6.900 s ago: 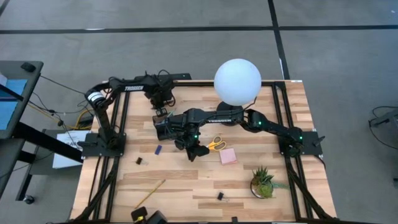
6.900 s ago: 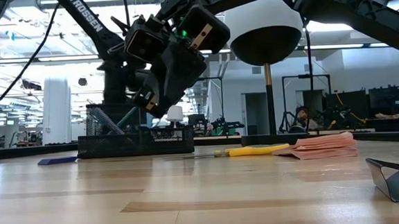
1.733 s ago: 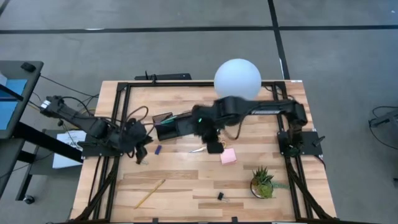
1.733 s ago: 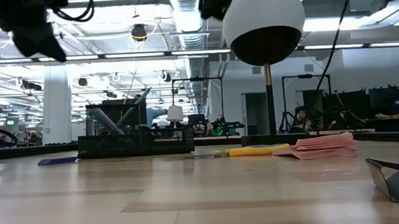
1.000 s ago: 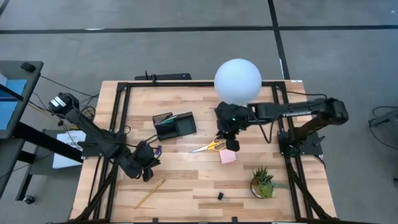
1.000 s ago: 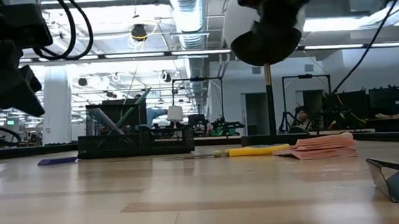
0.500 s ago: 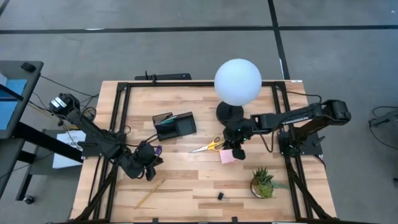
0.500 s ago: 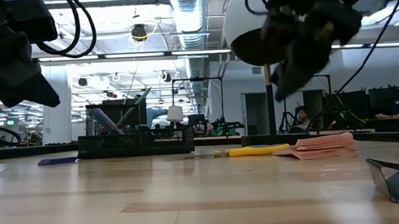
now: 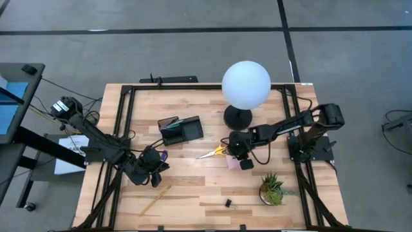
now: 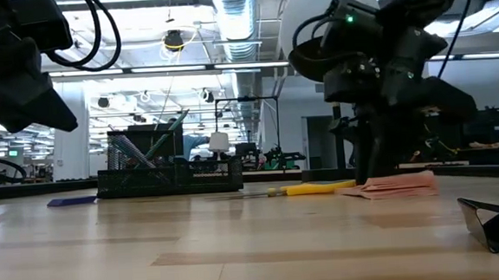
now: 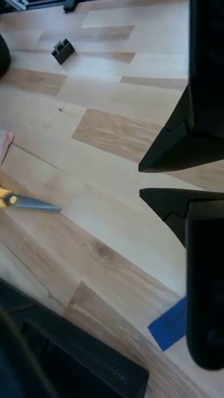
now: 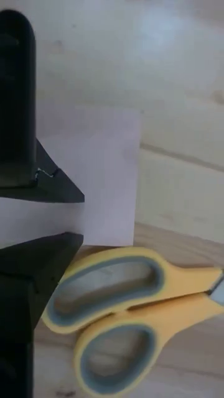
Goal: Pick and place office supplies into organizer
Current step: Put the yellow scissors into the black desk organizer
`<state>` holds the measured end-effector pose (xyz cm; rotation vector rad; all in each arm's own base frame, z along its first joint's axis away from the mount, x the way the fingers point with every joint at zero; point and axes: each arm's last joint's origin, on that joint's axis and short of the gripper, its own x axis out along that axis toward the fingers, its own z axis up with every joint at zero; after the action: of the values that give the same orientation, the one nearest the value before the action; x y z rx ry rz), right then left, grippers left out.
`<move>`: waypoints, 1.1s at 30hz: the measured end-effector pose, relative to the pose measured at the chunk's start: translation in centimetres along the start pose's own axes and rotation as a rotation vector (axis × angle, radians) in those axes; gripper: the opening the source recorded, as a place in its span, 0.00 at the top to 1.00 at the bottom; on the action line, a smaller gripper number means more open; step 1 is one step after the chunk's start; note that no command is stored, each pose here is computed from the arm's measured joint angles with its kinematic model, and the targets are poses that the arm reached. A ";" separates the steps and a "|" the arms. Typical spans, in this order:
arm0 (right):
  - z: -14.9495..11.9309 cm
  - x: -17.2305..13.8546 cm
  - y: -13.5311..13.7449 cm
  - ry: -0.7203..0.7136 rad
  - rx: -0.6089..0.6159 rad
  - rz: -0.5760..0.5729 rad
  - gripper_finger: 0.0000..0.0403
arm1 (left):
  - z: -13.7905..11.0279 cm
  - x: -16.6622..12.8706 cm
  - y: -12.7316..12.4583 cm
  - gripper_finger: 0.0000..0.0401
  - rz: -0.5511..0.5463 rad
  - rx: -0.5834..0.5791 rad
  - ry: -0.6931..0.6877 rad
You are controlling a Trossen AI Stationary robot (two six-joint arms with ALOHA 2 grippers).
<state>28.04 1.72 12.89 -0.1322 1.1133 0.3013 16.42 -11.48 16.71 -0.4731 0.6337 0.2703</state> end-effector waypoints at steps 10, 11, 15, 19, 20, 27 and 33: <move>2.0 -1.6 0.3 0.061 -0.199 -0.081 0.75 | 0.1 0.0 -0.1 0.89 -0.008 -0.008 -0.008; 2.1 -1.5 0.1 0.059 -0.217 -0.089 0.75 | 0.1 0.0 -0.1 0.89 -0.007 -0.008 -0.010; 1.7 -1.3 -0.5 0.098 -0.234 -0.116 0.75 | 0.1 0.0 -0.1 0.89 -0.006 -0.011 -0.012; 1.6 -1.4 -1.2 0.107 -0.216 -0.167 0.75 | 0.1 0.0 -0.1 0.89 -0.006 -0.010 -0.011; 1.6 -1.5 -1.4 0.106 -0.210 -0.169 0.75 | 0.1 0.0 -0.1 0.89 -0.006 -0.010 -0.011; 1.5 -1.5 -1.6 0.105 -0.204 -0.169 0.75 | 0.1 0.0 -0.1 0.89 -0.006 -0.014 -0.011; 1.9 -0.7 -0.5 0.104 -0.285 -0.151 0.75 | 0.1 0.0 -0.1 0.89 -0.006 -0.015 -0.012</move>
<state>29.49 1.57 14.34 -0.4869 1.1519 0.3194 16.51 -11.52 16.81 -0.4875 0.6191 0.2722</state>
